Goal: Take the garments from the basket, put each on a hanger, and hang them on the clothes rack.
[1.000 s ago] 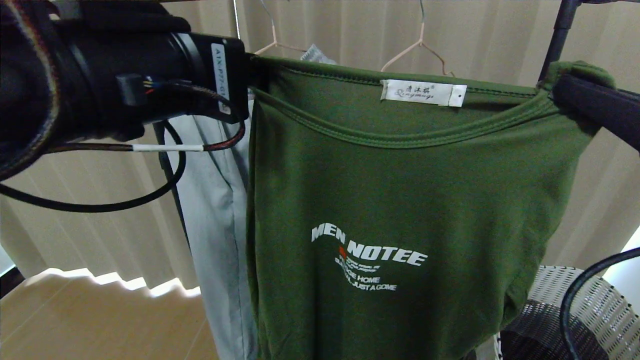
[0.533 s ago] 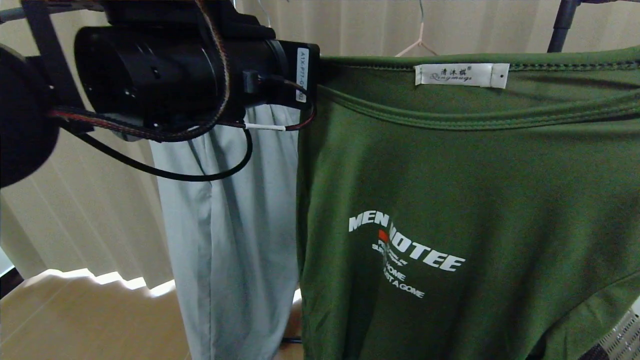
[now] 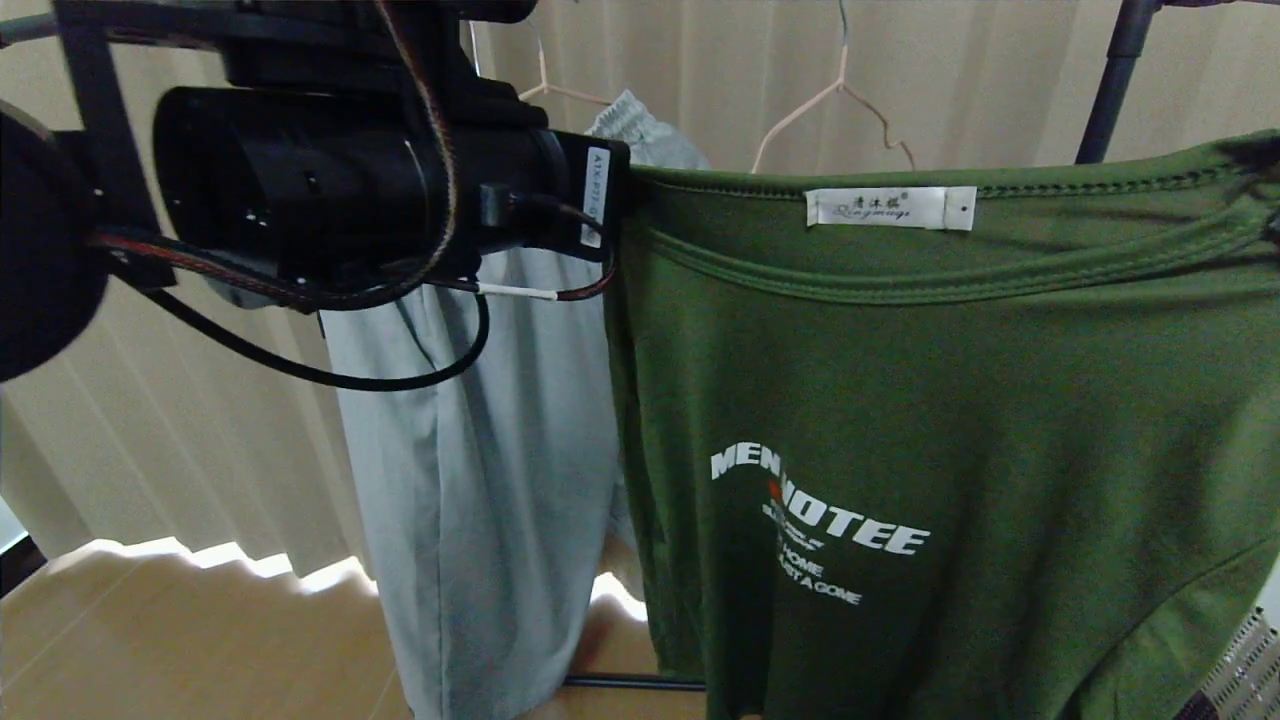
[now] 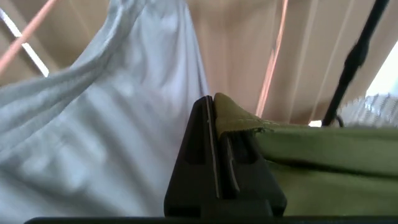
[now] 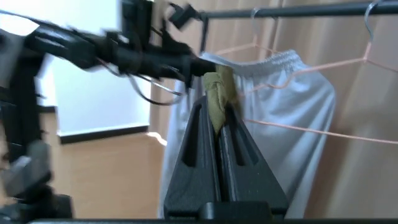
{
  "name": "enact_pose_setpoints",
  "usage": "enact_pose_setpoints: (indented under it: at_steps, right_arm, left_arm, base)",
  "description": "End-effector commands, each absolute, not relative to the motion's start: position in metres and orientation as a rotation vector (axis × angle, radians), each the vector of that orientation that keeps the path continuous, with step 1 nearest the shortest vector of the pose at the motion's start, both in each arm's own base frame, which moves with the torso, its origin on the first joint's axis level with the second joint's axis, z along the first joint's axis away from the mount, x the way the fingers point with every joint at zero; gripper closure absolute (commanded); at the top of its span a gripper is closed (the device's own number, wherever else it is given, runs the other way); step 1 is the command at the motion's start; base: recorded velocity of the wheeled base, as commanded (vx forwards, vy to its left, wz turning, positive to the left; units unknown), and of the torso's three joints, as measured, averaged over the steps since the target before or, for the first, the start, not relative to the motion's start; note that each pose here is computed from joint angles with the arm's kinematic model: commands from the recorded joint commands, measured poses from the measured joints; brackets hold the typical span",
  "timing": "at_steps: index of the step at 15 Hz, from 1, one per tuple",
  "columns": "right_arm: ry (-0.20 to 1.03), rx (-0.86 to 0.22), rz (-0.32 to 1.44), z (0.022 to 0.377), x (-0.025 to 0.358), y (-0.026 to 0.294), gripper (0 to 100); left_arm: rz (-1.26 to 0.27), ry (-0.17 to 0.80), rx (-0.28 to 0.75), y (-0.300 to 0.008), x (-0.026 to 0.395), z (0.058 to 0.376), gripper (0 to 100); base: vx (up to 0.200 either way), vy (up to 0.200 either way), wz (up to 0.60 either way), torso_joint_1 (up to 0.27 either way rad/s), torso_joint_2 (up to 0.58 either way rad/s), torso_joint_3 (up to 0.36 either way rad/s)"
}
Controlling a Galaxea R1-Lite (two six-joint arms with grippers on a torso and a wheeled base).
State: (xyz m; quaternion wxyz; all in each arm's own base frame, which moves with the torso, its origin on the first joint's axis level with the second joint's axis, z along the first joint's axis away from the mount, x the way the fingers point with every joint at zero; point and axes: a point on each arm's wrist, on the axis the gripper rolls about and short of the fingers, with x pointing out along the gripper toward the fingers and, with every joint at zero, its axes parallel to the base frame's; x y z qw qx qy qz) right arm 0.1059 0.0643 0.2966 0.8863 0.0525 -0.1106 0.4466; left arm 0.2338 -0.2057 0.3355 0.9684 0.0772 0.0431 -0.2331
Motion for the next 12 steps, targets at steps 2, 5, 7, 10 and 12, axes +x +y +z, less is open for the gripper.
enact_pose_setpoints:
  at_steps: [2,5,7,10,12]
  right_arm:
    - [-0.196,0.075,0.895,0.287,0.143,0.078,100]
    - [-0.234,0.075,0.891,0.283,0.176,0.093,100]
    - [-0.239,0.075,0.891,0.285,0.193,0.1,100]
    - [-0.238,0.077,0.893,0.286,0.216,0.111,100]
    - [-0.239,0.077,0.893,0.284,0.224,0.115,100]
  left_arm:
    - [-0.475,0.069,0.147,-0.17,0.197,0.358,100]
    - [-0.491,0.066,0.156,-0.15,0.172,0.358,100]
    - [-0.521,0.068,0.158,-0.139,0.159,0.355,100]
    - [-0.615,0.049,0.177,-0.13,0.136,0.353,100]
    - [-0.678,0.036,0.172,-0.128,0.126,0.353,100]
  base:
    - [0.0,0.0,0.0,0.0,0.0,0.0]
    - [0.0,0.0,0.0,0.0,0.0,0.0]
    - [0.0,0.0,0.0,0.0,0.0,0.0]
    - [0.0,0.0,0.0,0.0,0.0,0.0]
    - [0.0,0.0,0.0,0.0,0.0,0.0]
